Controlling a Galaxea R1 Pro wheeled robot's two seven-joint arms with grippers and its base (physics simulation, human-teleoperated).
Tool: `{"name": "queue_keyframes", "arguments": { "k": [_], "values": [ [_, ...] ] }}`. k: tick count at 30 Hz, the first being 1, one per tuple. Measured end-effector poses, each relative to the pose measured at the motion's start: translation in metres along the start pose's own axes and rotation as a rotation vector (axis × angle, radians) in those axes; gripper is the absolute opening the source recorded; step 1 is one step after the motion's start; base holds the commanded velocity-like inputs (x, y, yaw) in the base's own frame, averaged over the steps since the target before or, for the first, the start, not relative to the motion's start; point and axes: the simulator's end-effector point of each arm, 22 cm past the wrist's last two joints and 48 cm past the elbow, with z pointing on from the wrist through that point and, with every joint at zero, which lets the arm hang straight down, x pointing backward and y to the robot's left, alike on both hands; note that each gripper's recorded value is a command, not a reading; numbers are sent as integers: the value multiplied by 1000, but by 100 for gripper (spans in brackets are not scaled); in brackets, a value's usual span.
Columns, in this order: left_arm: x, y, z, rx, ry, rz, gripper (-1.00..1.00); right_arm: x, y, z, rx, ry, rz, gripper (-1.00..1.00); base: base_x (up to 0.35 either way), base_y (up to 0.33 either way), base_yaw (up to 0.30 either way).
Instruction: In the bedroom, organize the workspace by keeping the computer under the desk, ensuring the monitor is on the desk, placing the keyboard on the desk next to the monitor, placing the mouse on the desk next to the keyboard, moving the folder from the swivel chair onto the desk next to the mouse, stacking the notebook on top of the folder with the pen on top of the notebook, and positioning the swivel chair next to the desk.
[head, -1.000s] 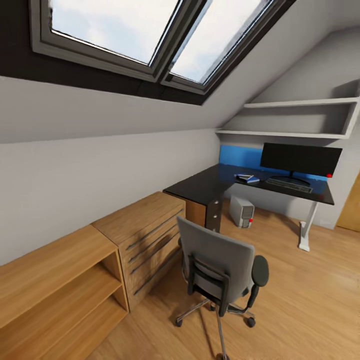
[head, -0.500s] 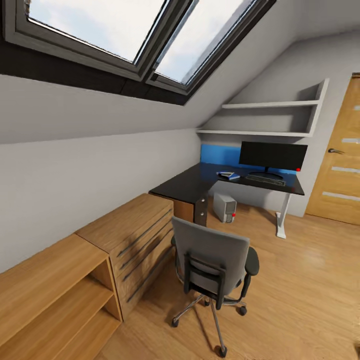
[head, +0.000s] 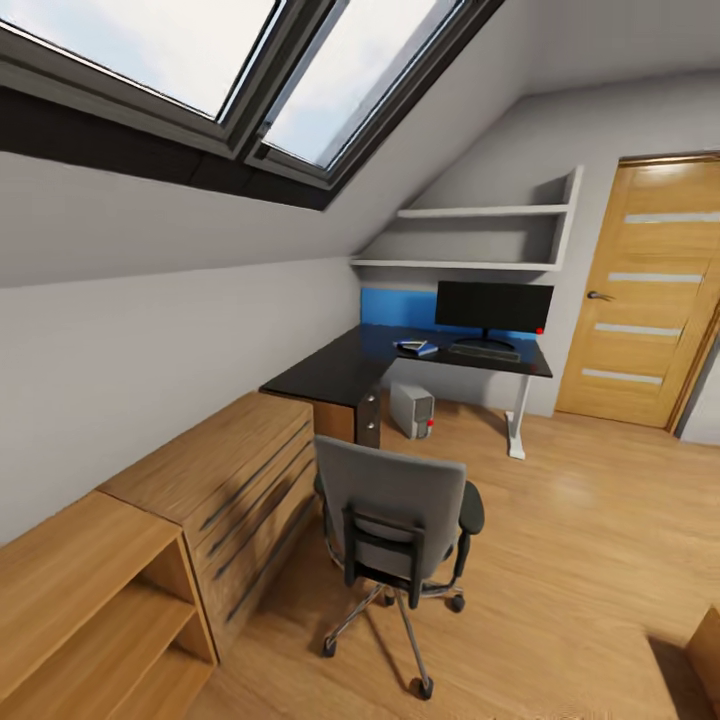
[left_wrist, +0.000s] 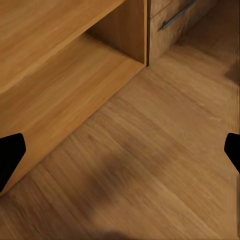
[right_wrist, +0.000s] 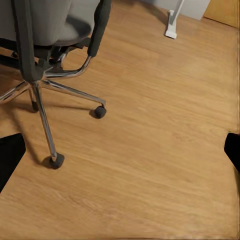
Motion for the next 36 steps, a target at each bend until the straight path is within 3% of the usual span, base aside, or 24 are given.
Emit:
{"name": "queue_keyframes", "arguments": {
  "k": [36],
  "values": [
    [1,0,0,0,2,1,100,1,0,0,0,4,-1,100,0,2,-291]
  ]
}}
